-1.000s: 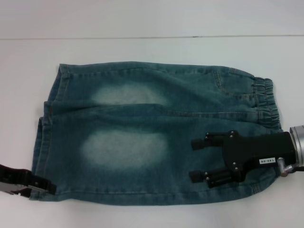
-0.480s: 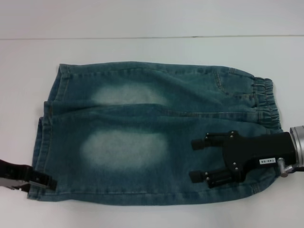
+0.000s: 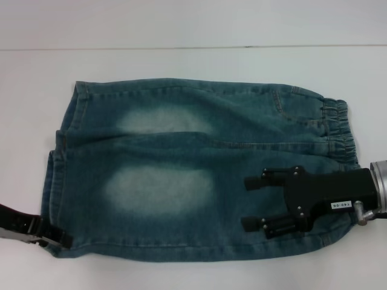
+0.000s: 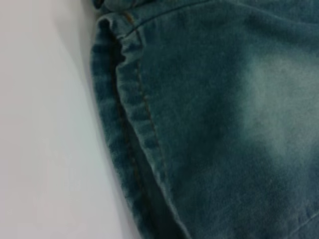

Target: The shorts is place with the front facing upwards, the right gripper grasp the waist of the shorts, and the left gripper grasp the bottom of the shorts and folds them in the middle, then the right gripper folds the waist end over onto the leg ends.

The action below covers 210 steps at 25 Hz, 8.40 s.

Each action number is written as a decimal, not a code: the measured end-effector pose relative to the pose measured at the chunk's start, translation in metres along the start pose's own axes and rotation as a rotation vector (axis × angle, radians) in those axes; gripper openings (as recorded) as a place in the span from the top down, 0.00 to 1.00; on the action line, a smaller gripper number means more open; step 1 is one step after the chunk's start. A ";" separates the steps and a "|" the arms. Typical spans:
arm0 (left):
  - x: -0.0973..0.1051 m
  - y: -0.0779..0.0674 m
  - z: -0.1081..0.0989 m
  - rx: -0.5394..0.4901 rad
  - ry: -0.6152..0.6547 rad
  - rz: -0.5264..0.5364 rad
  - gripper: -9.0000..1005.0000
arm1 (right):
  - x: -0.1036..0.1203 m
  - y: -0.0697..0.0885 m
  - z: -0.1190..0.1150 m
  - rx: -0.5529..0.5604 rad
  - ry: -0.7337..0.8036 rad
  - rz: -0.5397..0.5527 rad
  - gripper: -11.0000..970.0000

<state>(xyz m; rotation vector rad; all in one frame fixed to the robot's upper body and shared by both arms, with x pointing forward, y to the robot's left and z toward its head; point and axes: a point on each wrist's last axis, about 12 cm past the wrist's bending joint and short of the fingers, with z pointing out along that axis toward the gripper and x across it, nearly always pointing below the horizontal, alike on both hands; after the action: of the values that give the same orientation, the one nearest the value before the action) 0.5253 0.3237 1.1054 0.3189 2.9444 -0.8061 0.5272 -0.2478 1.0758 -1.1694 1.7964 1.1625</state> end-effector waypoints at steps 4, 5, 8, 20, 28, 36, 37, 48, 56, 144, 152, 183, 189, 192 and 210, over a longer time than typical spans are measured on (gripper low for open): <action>-0.002 -0.002 0.001 0.001 -0.002 0.013 0.54 | 0.000 0.000 -0.001 0.002 -0.001 -0.004 0.03; -0.003 -0.002 0.000 0.001 -0.002 0.015 0.62 | 0.000 0.000 -0.001 0.004 -0.002 -0.006 0.03; -0.004 -0.003 0.000 0.002 -0.002 0.018 0.68 | 0.000 0.000 -0.001 0.005 -0.004 -0.007 0.03; -0.008 -0.004 -0.001 -0.002 -0.005 0.027 0.94 | -0.013 -0.008 -0.017 0.061 -0.053 0.048 0.03; -0.022 -0.008 -0.009 -0.002 -0.063 0.059 0.96 | -0.062 -0.024 -0.062 0.205 0.082 0.196 0.03; -0.037 -0.013 -0.013 -0.024 -0.107 0.105 0.96 | -0.088 -0.012 -0.084 0.238 0.500 0.134 0.03; -0.039 -0.013 -0.014 -0.025 -0.112 0.108 0.96 | -0.089 -0.011 -0.085 0.242 0.528 0.135 0.03; -0.047 -0.019 -0.014 -0.014 -0.145 0.137 0.96 | -0.079 -0.017 -0.093 0.327 0.844 0.213 0.03; -0.048 -0.020 -0.012 -0.014 -0.149 0.145 0.96 | -0.057 -0.026 -0.073 0.336 0.906 0.246 0.03; -0.094 0.008 -0.036 -0.029 -0.679 0.068 0.96 | 0.015 -0.036 -0.131 0.529 -0.191 0.572 0.97; -0.105 0.011 -0.033 -0.090 -0.759 0.092 0.96 | 0.013 -0.048 -0.126 0.604 -0.203 0.553 0.97; -0.122 0.008 -0.008 -0.282 -0.797 0.155 0.95 | 0.004 -0.091 -0.087 0.831 -0.137 0.399 0.98; -0.121 0.009 -0.003 -0.268 -0.781 0.143 0.92 | 0.005 -0.095 -0.085 0.867 -0.131 0.410 0.95; -0.118 0.012 -0.001 -0.279 -0.787 0.127 0.91 | 0.006 -0.095 -0.084 0.874 -0.134 0.419 0.93; -0.090 -0.011 -0.008 -0.032 -0.807 0.376 0.24 | -0.010 -0.081 -0.131 0.791 -0.210 0.489 0.40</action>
<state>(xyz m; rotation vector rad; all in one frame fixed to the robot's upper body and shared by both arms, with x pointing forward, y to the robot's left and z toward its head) 0.6110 0.3027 1.1289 0.4064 2.0619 -0.6306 0.5964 -0.3818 1.1069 -0.1516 2.1243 0.6473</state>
